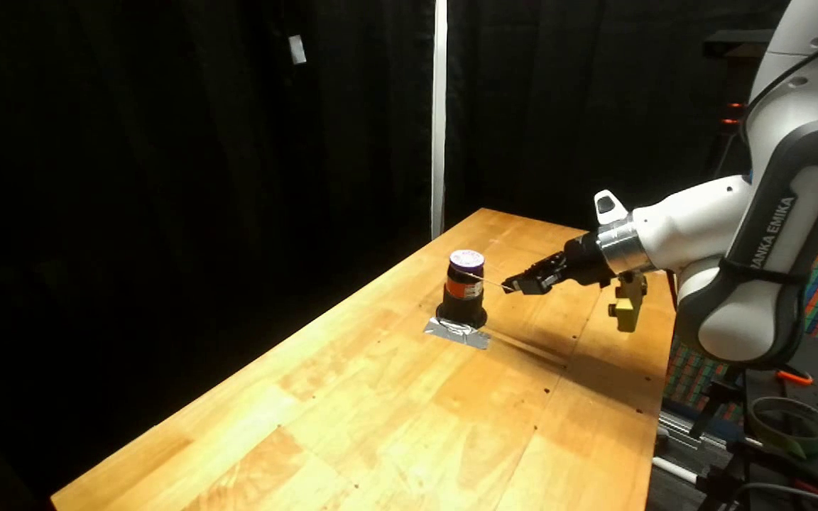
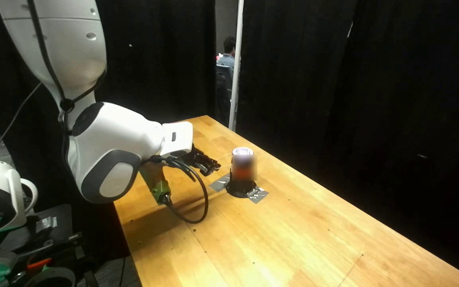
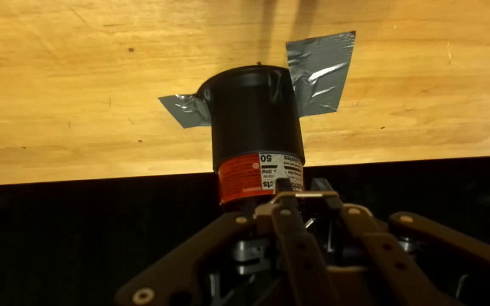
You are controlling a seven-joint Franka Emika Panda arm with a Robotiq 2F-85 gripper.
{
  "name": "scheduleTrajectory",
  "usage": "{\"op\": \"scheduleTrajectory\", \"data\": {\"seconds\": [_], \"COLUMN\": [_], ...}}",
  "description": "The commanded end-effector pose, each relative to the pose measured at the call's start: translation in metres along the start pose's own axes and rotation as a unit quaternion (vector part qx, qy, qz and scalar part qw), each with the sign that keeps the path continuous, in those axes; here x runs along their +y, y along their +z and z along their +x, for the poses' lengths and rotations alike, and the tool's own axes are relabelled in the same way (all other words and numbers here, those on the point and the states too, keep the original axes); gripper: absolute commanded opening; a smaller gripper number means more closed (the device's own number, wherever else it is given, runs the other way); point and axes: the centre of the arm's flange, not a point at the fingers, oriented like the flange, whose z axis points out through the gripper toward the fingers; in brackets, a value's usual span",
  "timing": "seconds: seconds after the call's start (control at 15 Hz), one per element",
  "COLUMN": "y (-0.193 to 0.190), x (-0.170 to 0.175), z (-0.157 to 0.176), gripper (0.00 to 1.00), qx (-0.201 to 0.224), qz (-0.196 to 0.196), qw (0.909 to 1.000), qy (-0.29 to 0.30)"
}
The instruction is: Put the rubber band on the cup
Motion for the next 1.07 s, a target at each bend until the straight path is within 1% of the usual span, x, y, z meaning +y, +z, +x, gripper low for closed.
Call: {"op": "scheduleTrajectory", "data": {"seconds": [0.0, 0.13, 0.2, 0.47, 0.67, 0.73, 0.8, 0.87, 0.93, 1.0], "y": [-0.01, -0.012, -0.009, -0.004, -0.005, -0.006, -0.011, -0.018, -0.024, -0.034], "x": [0.011, 0.013, 0.012, 0.008, 0.003, 0.001, -0.002, -0.004, -0.006, -0.008], "z": [-0.031, -0.039, -0.039, -0.016, -0.011, -0.009, -0.002, 0.006, 0.011, 0.019], "gripper": [0.18, 0.18, 0.19, 0.19, 0.18, 0.19, 0.44, 0.45, 0.5, 0.59], "qx": [0.064, 0.093, 0.088, 0.118, 0.127, 0.123, 0.107, 0.09, 0.067, 0.034], "qz": [0.008, 0.007, 0.005, 0.007, 0.007, 0.007, 0.007, -0.002, -0.01, -0.025], "qw": [0.9978, 0.9956, 0.9959, 0.9928, 0.9916, 0.9921, 0.994, 0.9956, 0.9974, 0.9988], "qy": [-0.011, -0.014, -0.016, -0.02, -0.025, -0.025, -0.022, -0.024, -0.025, -0.026]}}
